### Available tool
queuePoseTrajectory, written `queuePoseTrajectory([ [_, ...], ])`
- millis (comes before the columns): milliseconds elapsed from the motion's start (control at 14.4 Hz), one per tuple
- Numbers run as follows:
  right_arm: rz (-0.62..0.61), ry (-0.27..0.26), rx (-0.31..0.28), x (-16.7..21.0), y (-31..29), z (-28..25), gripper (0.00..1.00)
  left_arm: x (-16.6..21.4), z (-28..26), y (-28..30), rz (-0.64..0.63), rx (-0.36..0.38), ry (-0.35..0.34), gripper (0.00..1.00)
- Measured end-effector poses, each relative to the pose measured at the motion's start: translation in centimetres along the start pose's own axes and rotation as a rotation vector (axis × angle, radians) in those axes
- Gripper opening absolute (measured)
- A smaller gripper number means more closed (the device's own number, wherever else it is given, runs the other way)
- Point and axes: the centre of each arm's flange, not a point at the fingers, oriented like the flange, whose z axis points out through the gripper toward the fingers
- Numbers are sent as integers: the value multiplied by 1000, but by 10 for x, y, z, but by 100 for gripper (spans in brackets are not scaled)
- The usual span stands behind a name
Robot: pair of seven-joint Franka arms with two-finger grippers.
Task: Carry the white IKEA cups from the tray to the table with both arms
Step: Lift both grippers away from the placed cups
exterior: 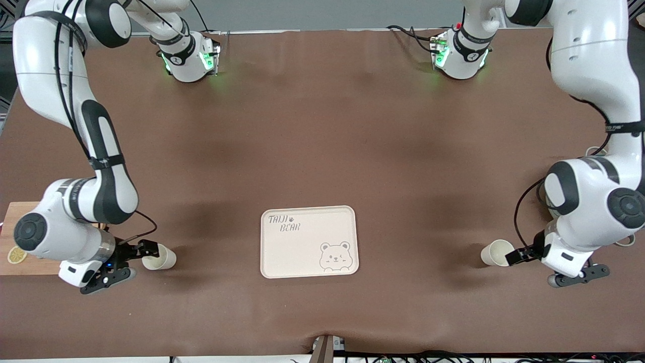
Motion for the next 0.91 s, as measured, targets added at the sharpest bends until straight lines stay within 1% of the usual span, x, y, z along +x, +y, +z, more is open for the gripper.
queuePoseTrajectory([
  [139,60,-45,18,0,-6,-23,100,-2,-32,1,3,-9,-15,100],
  [348,92,-104,36,-5,-14,-71,100,-11,-78,0,32,-19,-59,100],
  [488,103,-116,37,-14,-19,-119,100,-18,-106,2,49,-29,-76,100],
  [766,175,-173,38,-50,-40,-215,100,-33,-164,1,64,-47,-96,100],
  [905,198,-198,35,-74,-54,-263,100,-45,-199,-1,70,-57,-105,100],
])
